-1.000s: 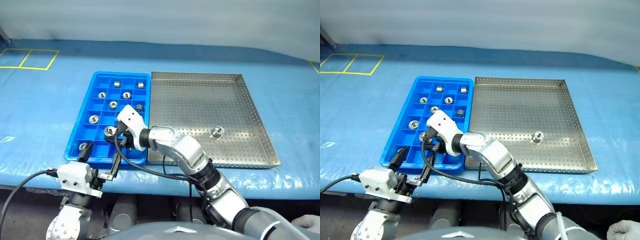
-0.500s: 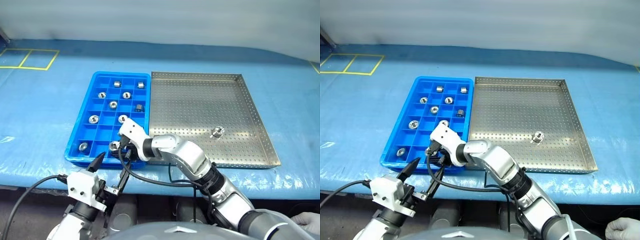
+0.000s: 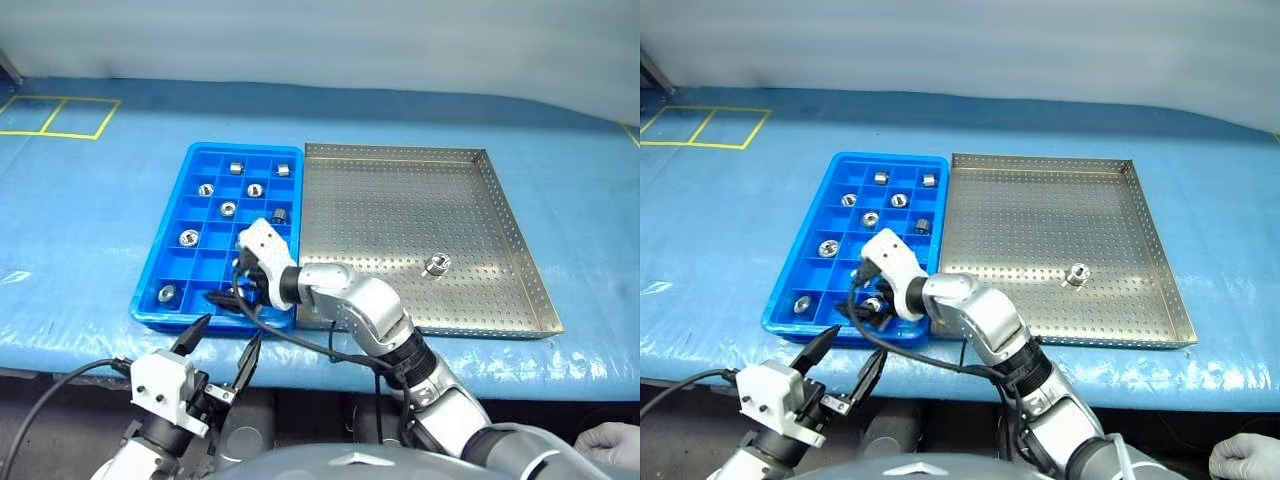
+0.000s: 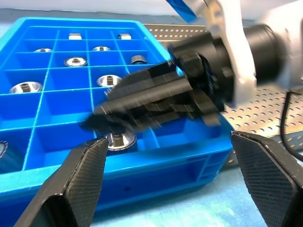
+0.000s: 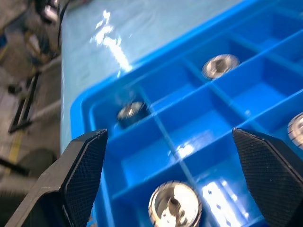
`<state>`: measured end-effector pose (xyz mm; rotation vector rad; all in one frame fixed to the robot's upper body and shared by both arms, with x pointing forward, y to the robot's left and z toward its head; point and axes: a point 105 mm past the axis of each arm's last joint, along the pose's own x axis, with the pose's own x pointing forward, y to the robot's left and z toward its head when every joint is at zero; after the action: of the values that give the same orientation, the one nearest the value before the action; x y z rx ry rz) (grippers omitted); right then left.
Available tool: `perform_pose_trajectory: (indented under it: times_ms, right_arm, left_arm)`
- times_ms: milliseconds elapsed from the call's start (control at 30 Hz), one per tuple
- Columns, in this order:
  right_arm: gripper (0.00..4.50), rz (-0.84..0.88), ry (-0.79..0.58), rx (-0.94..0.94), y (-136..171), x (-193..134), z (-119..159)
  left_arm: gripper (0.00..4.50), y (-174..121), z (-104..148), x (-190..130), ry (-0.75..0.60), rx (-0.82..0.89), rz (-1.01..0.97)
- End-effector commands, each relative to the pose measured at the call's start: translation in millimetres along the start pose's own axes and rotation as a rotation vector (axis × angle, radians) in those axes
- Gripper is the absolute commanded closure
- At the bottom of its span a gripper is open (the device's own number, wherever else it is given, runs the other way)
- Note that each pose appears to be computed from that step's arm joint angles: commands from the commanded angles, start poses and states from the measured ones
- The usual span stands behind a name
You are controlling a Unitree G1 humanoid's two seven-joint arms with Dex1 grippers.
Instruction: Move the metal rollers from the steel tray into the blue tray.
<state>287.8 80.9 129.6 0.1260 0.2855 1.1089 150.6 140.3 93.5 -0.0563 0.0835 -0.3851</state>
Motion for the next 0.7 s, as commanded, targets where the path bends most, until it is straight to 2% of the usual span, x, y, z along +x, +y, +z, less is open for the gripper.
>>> perform_pose_trajectory:
  times_ms: [33, 200, 333, 700]
  right_arm:
    - [0.04, -0.161, -0.210, 0.014, -26.0, -19.8, 40.9]
    - [0.04, -0.392, -0.269, 0.021, -61.5, -51.3, 45.7]
    - [0.04, -0.612, -0.261, -0.010, -88.7, -87.0, 37.8]
    - [0.04, -0.915, -0.159, -0.045, -115.5, -154.0, 4.0]
  left_arm:
    - [0.00, -3.0, 15.1, 6.8, -0.070, 0.009, -0.056]
    - [0.00, -3.7, 20.7, 24.9, -0.105, -0.006, -0.139]
    - [0.00, -5.7, 21.2, 39.3, -0.097, 0.001, -0.212]
    - [0.00, 2.7, 29.1, 70.5, -0.117, 0.048, -0.247]
